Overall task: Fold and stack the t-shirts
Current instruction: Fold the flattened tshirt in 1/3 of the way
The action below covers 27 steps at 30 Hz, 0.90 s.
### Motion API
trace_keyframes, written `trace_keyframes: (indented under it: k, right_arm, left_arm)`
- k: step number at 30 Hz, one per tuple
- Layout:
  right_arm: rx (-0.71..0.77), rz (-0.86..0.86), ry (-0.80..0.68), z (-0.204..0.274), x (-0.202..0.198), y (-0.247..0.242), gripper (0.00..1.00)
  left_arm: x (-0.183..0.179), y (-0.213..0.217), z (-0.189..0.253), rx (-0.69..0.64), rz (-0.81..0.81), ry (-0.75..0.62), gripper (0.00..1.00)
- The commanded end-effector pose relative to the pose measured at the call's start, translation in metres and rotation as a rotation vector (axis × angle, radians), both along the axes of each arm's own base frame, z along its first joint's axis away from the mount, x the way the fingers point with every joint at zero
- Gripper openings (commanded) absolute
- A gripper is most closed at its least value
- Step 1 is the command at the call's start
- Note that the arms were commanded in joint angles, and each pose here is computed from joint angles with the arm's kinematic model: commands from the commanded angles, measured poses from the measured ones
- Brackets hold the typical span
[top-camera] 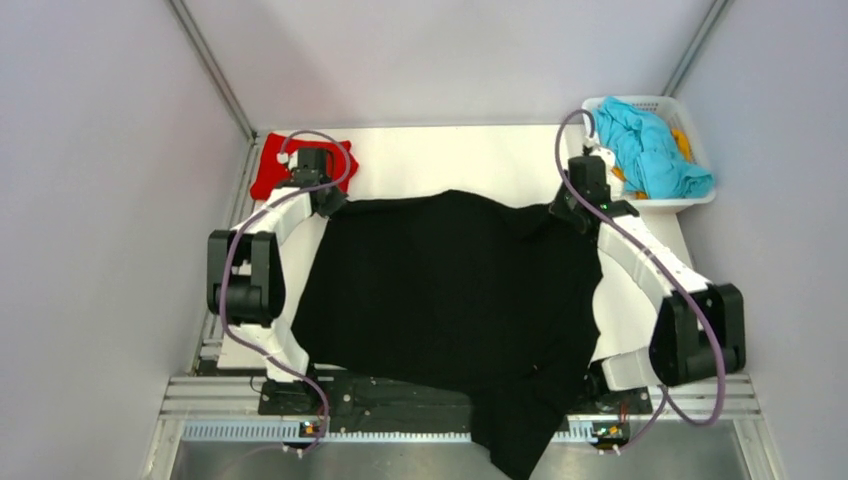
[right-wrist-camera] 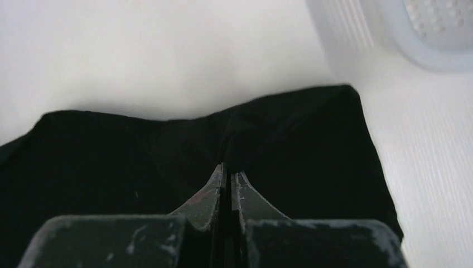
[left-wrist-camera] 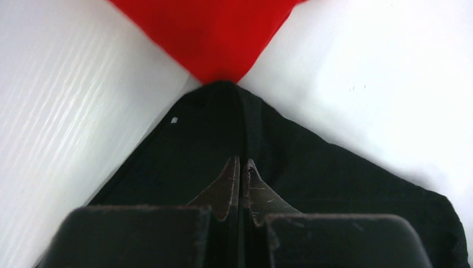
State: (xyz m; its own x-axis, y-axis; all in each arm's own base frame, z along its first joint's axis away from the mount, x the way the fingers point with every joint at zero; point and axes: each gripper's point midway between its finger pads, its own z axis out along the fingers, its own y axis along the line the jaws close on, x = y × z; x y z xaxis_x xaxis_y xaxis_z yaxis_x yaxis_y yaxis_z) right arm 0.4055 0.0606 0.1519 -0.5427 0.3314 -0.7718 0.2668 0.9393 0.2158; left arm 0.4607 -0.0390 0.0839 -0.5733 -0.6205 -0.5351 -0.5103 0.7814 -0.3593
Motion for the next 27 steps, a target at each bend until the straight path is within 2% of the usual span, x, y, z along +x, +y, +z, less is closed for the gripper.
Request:
trace_keyframes:
  k: [1, 7, 12, 16, 19, 22, 24, 25, 27]
  right_arm:
    - [0.092, 0.045, 0.053, 0.006, -0.055, 0.007, 0.00]
    - [0.157, 0.082, 0.064, 0.012, -0.116, 0.009, 0.00]
    - [0.151, 0.087, 0.139, 0.002, -0.162, 0.001, 0.00]
    - [0.175, 0.091, 0.236, -0.020, -0.199, 0.000, 0.04]
    - [0.201, 0.059, 0.278, -0.031, -0.221, -0.002, 0.14]
    - [0.286, 0.095, 0.274, -0.029, -0.235, 0.011, 0.35]
    - [0.318, 0.094, 0.208, -0.016, -0.232, 0.013, 0.44]
    - [0.309, 0.087, 0.160, -0.007, -0.228, 0.010, 0.45]
    - [0.259, 0.044, 0.088, 0.008, -0.219, -0.003, 0.58]
  left_arm:
    - [-0.025, 0.002, 0.024, -0.009, -0.001, -0.069, 0.00]
    - [-0.063, 0.008, 0.023, 0.001, 0.015, -0.066, 0.00]
    - [-0.085, 0.022, 0.021, 0.056, 0.062, -0.037, 0.00]
    - [-0.099, 0.029, 0.010, 0.092, 0.077, 0.027, 0.00]
    - [-0.107, 0.026, 0.004, 0.080, 0.067, 0.052, 0.00]
    - [-0.117, 0.030, 0.008, 0.087, 0.098, 0.054, 0.01]
    - [-0.122, 0.037, 0.017, 0.104, 0.138, 0.040, 0.21]
    - [-0.125, 0.040, 0.023, 0.109, 0.155, 0.032, 0.42]
    - [-0.126, 0.039, 0.036, 0.104, 0.156, 0.003, 0.68]
